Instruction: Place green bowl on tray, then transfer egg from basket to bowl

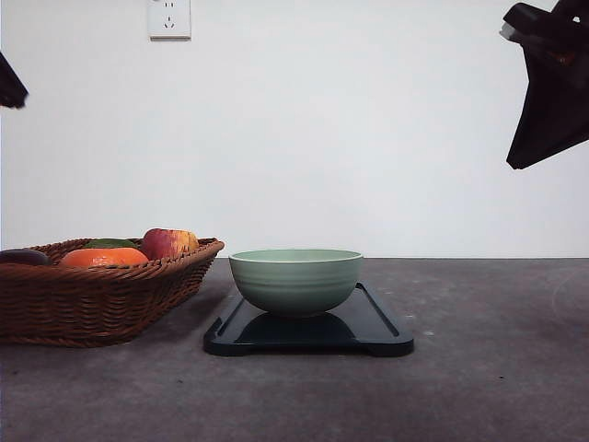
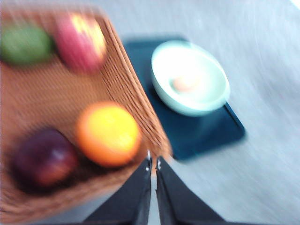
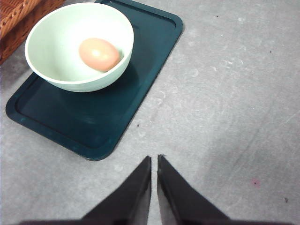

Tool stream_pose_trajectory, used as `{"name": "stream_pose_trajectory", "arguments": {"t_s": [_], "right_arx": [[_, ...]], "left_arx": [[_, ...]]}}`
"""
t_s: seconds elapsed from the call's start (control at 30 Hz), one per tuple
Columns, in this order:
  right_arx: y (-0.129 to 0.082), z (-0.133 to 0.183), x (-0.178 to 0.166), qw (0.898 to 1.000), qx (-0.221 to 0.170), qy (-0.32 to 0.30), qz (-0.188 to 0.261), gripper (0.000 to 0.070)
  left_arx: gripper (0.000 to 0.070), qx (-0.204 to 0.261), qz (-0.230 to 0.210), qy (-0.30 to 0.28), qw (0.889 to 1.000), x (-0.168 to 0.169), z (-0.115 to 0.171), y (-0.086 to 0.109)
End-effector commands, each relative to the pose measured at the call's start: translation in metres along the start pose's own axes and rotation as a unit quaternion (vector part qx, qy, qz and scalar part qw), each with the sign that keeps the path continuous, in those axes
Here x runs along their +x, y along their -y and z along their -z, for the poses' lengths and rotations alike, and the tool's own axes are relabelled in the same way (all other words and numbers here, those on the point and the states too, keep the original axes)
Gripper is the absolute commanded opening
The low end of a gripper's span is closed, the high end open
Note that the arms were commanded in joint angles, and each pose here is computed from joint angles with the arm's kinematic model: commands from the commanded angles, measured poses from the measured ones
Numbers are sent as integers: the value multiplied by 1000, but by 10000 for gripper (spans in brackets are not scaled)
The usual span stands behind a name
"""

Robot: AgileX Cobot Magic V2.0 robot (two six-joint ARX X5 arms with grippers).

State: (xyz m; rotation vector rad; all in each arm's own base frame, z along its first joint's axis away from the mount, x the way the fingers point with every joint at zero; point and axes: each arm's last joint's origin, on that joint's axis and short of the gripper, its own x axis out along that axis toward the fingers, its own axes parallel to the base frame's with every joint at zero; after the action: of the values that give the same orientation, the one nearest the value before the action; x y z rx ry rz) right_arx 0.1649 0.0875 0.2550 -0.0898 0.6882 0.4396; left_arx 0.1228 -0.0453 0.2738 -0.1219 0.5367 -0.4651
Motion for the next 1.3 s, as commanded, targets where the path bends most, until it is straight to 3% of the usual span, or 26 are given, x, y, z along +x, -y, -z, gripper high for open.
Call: {"name": "stream_pose_trajectory", "arguments": {"t_s": [0.0, 0.17, 0.33, 0.5, 0.67, 1.27], "right_arx": [[-1, -2, 1, 1000, -4, 3, -3, 13], [-1, -2, 1, 1000, -4, 3, -3, 13], [-1, -2, 1, 1000, -4, 3, -3, 13], [-1, -2, 1, 1000, -4, 3, -3, 13], [-1, -2, 1, 1000, -4, 3, -3, 13], [-1, -2, 1, 1000, -4, 3, -3, 13]], "left_arx": [[13, 28, -14, 12, 999, 0, 6, -5], [13, 30, -67, 79, 994, 0, 38, -25], [13, 39, -108, 153, 982, 3, 71, -39], [13, 43, -137, 192, 971, 7, 96, -47], [13, 43, -162, 211, 963, 13, 112, -52], [13, 39, -163, 203, 965, 16, 116, -54]]}}
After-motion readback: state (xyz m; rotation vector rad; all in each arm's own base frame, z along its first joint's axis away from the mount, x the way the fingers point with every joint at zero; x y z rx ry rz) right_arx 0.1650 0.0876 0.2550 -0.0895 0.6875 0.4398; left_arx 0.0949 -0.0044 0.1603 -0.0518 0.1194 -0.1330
